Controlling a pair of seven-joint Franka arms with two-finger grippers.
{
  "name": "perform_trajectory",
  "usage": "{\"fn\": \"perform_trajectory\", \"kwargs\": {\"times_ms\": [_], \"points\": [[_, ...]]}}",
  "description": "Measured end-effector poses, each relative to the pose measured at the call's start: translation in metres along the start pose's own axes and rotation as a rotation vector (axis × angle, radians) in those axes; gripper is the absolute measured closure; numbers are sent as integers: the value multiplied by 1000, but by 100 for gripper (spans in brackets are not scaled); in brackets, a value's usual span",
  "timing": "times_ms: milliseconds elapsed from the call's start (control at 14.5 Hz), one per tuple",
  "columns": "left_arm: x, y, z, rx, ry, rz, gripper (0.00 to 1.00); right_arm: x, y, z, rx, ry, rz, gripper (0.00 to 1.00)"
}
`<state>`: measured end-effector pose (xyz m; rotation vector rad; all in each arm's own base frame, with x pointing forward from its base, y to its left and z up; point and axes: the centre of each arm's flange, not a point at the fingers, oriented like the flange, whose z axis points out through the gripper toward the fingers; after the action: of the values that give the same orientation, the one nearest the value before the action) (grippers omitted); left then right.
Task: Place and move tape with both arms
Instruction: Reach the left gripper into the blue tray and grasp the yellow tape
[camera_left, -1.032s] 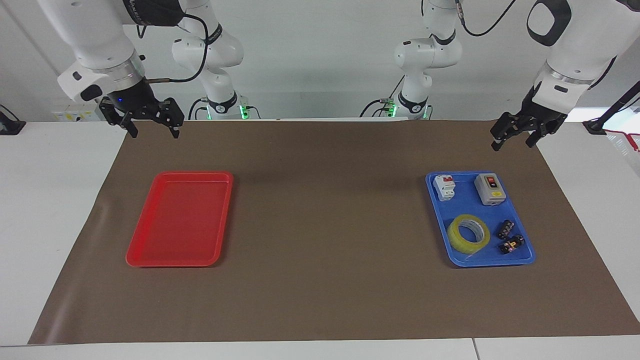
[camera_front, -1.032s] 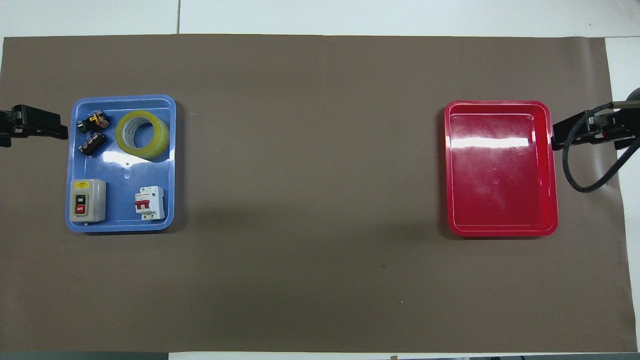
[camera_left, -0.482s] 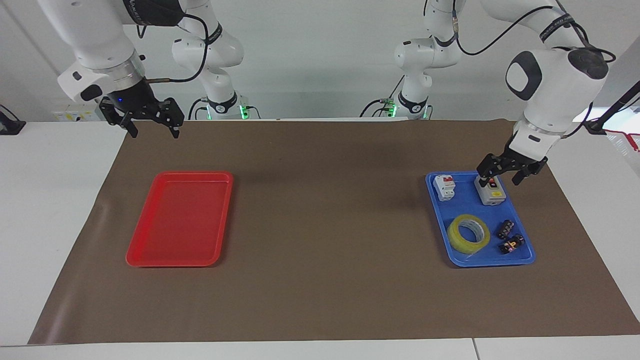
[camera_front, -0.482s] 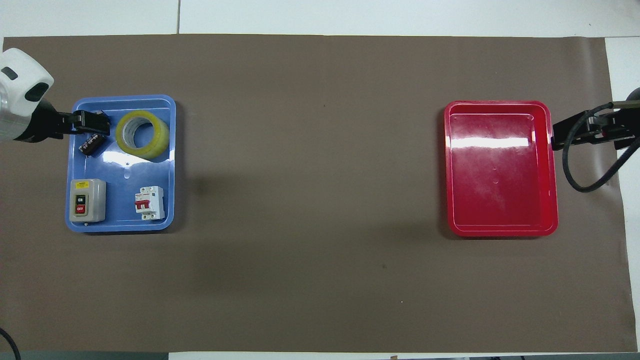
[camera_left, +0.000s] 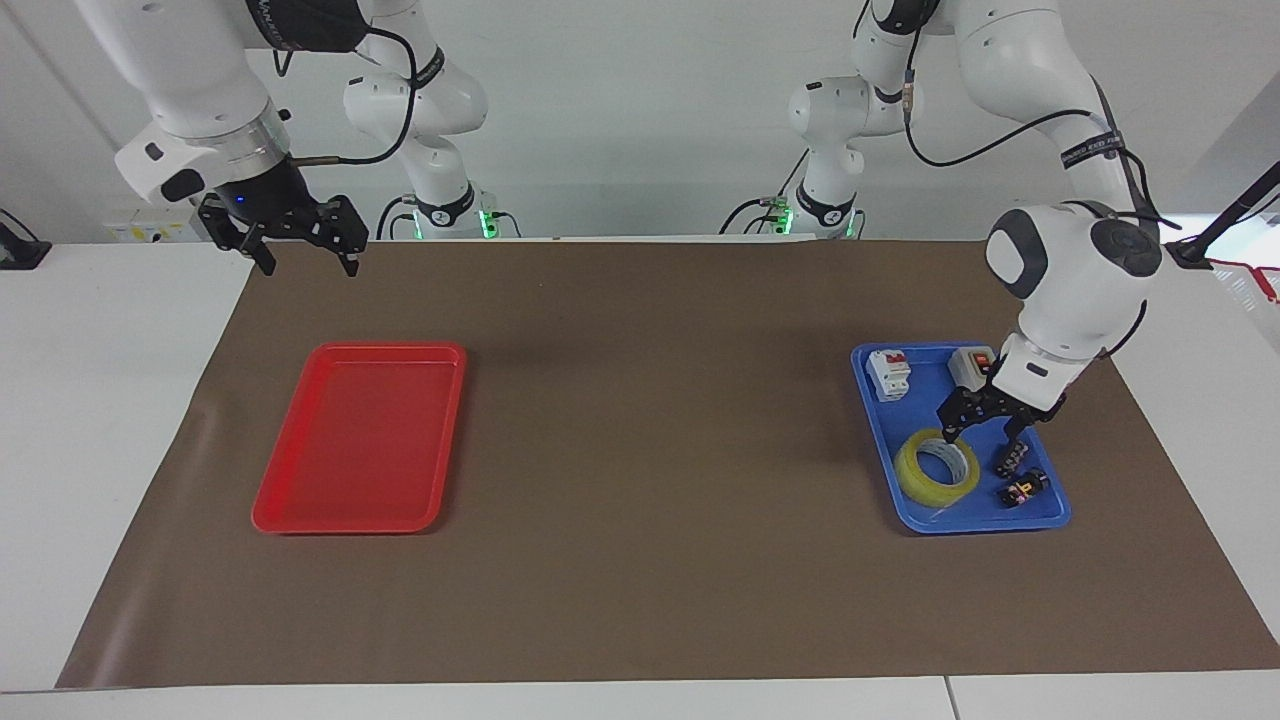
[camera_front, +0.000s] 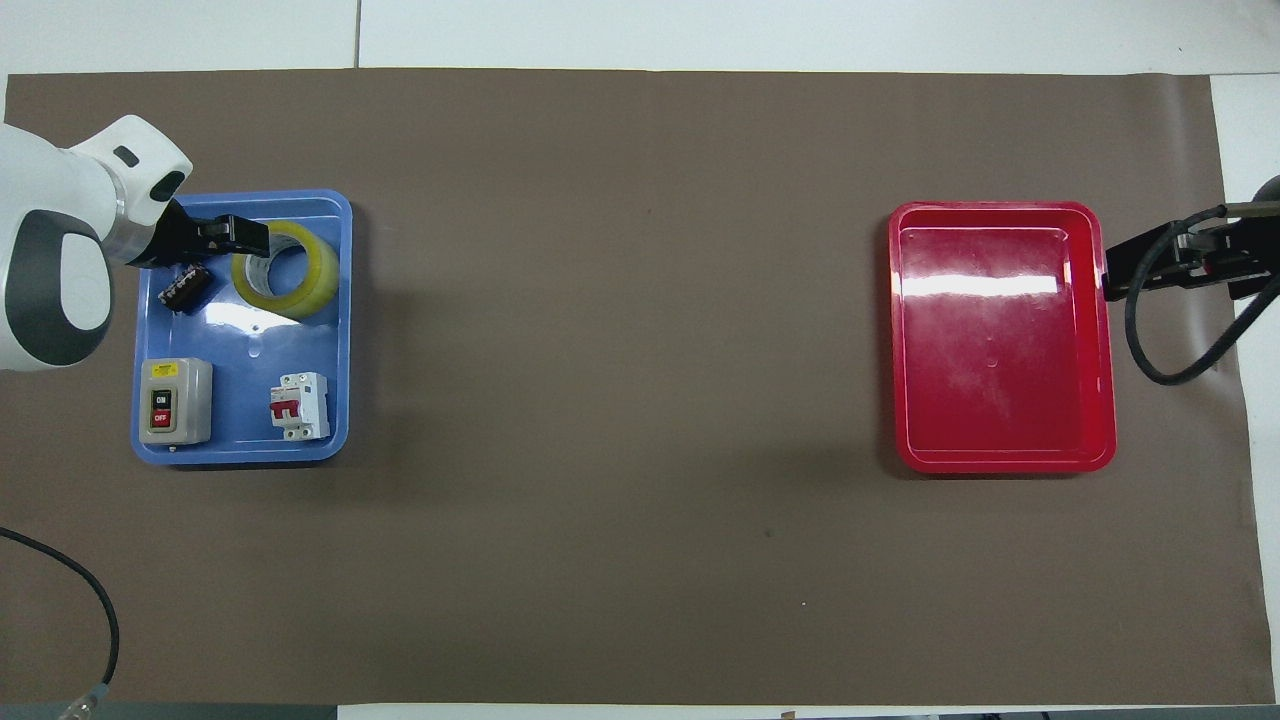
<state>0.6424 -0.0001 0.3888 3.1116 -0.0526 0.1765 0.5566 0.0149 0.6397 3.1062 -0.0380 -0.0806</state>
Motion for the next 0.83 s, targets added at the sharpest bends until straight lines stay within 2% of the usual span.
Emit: {"fn": "perform_trajectory", "kwargs": {"times_ms": [275,688,757,826], "points": [[1,-20,30,3,-10,15,0,0,0,0,0,0,0,0],[-8,-13,53,-1,-27,26,2,0,0,0,0,0,0,0],[-10,-13,55,-2,-32,26,6,0,0,0,0,0,0,0],[-11,-13,57,-2,-35,26,16,0,0,0,0,0,0,0]]}}
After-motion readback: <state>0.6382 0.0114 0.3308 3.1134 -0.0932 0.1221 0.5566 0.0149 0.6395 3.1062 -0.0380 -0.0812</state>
